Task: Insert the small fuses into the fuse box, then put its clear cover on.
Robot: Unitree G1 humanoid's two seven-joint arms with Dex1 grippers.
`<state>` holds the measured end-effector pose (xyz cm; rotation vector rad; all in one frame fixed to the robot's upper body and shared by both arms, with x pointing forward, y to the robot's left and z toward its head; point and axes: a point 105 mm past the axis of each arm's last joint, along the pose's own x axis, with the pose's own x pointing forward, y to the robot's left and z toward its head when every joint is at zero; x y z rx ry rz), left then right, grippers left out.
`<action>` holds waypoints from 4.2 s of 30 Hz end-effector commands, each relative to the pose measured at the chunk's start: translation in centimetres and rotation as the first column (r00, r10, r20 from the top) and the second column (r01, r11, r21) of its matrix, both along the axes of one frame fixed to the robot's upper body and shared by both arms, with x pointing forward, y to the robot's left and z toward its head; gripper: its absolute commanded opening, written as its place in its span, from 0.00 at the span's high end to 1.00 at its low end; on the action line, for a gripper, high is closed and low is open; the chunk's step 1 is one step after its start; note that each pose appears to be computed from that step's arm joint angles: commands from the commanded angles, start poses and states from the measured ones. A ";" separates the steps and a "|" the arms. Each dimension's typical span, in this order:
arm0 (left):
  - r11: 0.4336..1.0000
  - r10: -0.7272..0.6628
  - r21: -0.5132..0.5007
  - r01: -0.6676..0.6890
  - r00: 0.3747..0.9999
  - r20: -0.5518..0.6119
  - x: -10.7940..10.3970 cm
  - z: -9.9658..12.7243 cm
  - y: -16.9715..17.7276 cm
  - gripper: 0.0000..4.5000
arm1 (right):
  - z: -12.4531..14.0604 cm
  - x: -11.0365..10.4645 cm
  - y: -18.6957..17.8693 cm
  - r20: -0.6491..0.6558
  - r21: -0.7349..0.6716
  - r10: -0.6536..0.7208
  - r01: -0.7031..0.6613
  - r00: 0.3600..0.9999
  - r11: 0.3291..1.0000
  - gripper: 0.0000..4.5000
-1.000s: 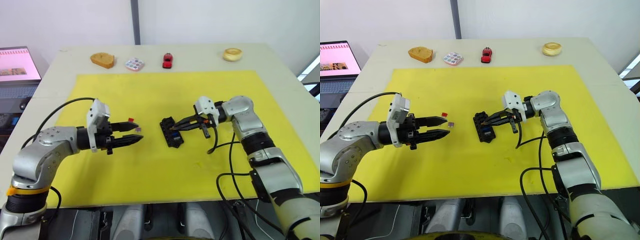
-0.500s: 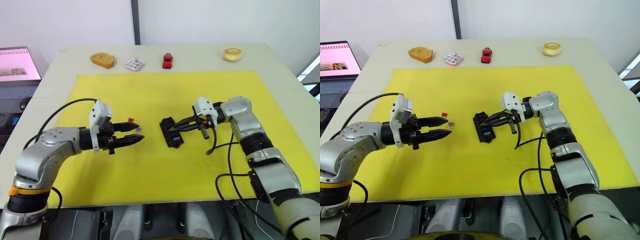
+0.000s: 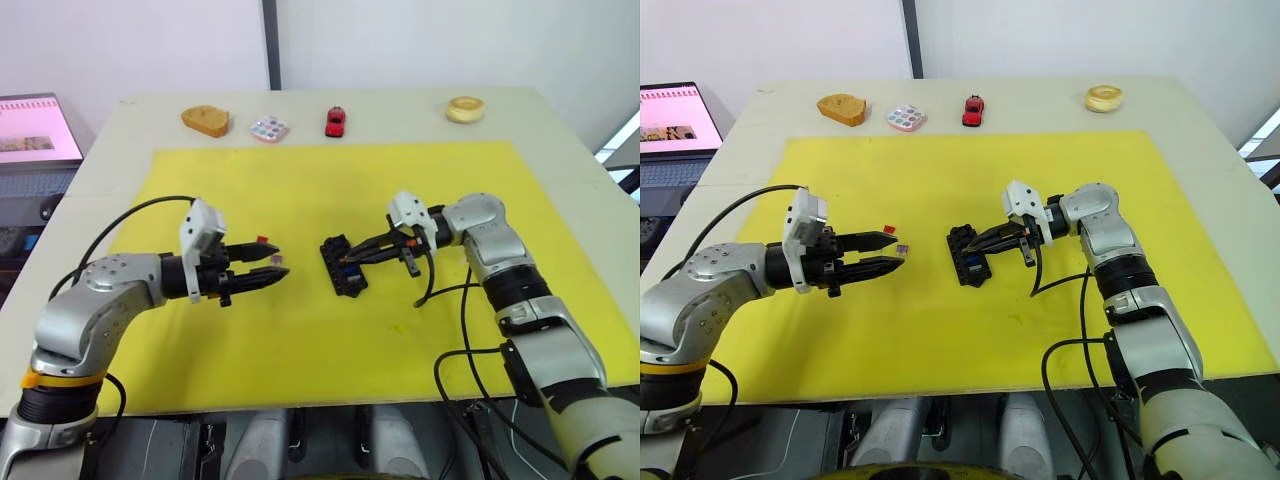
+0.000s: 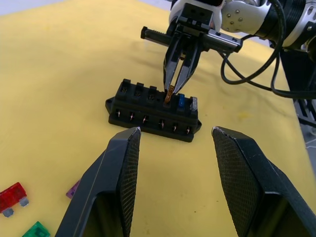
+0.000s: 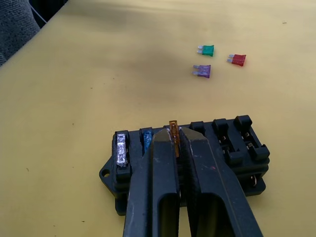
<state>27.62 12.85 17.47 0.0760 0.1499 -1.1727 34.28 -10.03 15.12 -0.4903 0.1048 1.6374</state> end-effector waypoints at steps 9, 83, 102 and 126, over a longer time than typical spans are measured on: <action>1.000 -0.004 -0.005 0.004 1.000 0.018 -0.1 0.3 -0.3 0.46 | 1.0 -0.2 0.1 -0.042 0.067 -0.006 0.009 0.999 0.998 1.00; 0.999 0.032 -0.009 -0.032 0.999 -0.010 0.0 -0.9 -0.6 0.46 | 1.9 0.3 1.2 0.068 -0.072 0.004 0.001 0.998 0.997 1.00; 0.977 -0.094 0.203 0.069 0.989 0.117 -0.6 1.1 0.0 0.46 | 3.8 -0.6 1.9 0.155 -0.247 0.138 -0.097 0.978 0.964 1.00; 0.985 -0.070 0.165 0.051 0.991 0.112 -0.8 0.2 -0.6 0.46 | 3.7 0.2 2.1 0.127 -0.257 0.088 -0.053 0.988 0.965 1.00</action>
